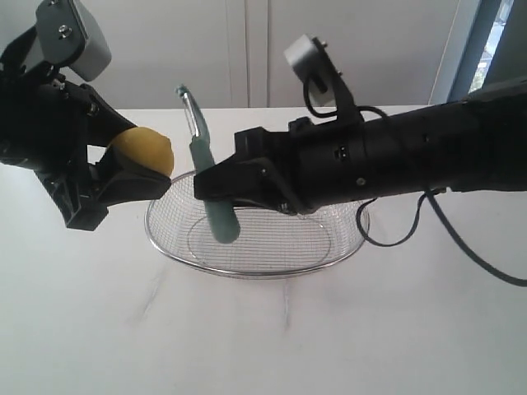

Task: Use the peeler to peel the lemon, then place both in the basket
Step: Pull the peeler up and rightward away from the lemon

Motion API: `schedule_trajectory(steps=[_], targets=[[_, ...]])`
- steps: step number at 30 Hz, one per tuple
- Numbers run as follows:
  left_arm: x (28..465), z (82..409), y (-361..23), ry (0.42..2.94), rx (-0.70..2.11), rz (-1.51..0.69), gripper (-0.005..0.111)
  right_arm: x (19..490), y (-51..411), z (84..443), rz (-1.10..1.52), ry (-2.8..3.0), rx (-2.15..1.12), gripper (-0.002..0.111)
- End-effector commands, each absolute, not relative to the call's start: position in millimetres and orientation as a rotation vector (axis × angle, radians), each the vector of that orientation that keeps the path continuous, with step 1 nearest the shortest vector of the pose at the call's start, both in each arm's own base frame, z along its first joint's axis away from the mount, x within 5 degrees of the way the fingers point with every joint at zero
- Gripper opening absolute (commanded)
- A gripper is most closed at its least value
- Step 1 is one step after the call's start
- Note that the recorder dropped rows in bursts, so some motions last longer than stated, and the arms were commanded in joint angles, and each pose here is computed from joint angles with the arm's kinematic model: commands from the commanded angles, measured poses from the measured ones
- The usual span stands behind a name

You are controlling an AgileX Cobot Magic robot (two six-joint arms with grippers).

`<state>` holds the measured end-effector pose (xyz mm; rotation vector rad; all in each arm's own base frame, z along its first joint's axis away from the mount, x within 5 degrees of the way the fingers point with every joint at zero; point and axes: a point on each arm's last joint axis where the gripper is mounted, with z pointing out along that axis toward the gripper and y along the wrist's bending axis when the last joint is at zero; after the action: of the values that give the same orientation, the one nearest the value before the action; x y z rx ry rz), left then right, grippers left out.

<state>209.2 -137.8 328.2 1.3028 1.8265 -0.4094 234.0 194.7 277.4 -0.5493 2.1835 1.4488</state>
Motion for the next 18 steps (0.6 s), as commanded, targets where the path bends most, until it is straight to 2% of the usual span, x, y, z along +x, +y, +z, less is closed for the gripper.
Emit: schedule_trajectory(steps=[1,11,18], targets=[[206,329,-139,1.83,1.299,-0.441,0.0,231,174,302,1.383,2.089,-0.554,0.0],[206,329,-139,1.831,1.3,-0.442,0.0,204,129,350,1.15,1.951,-0.584,0.0],[206,329,-139,1.831,1.302,-0.443,0.0,212,98,348,0.677,2.167,-0.547,0.0]])
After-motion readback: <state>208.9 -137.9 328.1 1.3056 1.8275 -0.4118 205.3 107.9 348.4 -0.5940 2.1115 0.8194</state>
